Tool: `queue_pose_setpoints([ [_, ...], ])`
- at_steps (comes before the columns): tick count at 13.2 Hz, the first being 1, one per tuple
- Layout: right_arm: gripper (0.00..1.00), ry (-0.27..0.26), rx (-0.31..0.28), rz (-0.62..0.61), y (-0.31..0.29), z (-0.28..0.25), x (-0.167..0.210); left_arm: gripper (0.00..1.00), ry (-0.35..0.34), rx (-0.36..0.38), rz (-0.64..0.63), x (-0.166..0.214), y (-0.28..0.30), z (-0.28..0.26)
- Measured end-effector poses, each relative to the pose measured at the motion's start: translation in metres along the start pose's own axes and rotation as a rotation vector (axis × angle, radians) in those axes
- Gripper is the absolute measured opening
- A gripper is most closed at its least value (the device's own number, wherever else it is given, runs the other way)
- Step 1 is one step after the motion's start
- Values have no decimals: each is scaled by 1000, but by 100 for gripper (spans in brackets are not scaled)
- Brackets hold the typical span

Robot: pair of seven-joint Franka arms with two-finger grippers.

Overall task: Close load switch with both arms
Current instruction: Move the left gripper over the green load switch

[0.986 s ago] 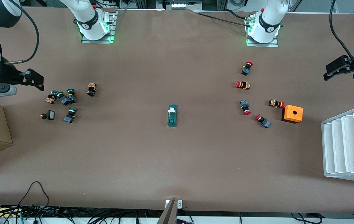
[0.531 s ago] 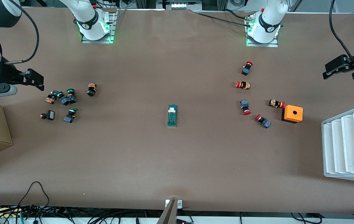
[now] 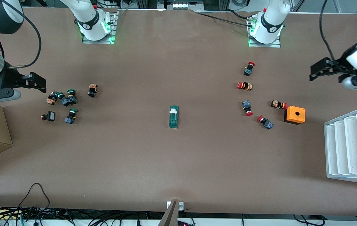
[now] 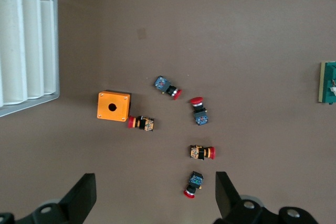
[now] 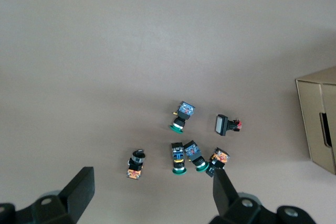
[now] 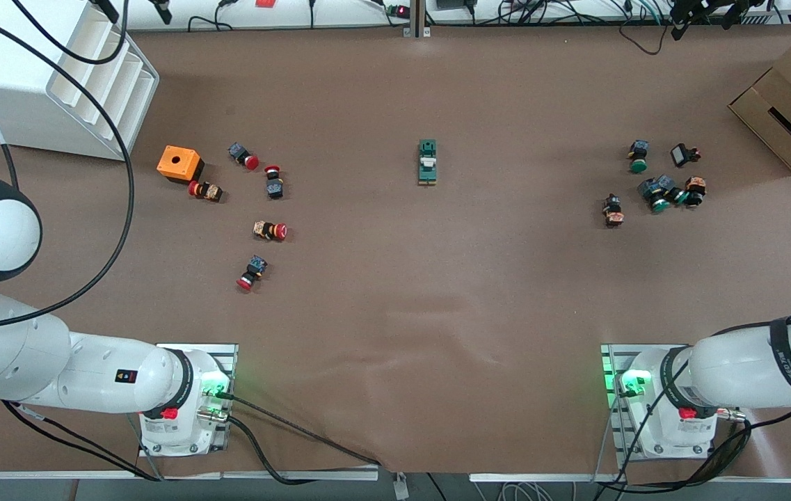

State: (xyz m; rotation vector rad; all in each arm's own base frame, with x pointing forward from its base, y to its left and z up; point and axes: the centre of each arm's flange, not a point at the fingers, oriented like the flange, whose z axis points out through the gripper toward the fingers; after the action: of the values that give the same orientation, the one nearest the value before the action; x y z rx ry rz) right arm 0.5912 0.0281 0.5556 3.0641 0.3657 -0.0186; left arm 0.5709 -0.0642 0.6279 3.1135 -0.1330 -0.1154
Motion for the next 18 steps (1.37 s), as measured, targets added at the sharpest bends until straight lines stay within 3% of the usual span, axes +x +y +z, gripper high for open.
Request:
queue_pose_setpoints([
  [4, 100, -31, 8, -107, 3, 17, 5, 100, 24, -32, 56, 13, 99, 25],
  [9, 100, -47, 80, -106, 4, 49, 35, 100, 129, -128, -5, 16, 224, 78],
  [12, 100, -54, 90, -96, 12, 67, 54, 100, 214, -187, -66, 1, 284, 118],
  [16, 99, -73, 99, -104, 37, 84, 53, 100, 351, -131, -133, -30, 346, 174],
  [18, 100, -55, 141, -77, 55, 94, 53, 100, 435, -89, -172, -46, 380, 208],
])
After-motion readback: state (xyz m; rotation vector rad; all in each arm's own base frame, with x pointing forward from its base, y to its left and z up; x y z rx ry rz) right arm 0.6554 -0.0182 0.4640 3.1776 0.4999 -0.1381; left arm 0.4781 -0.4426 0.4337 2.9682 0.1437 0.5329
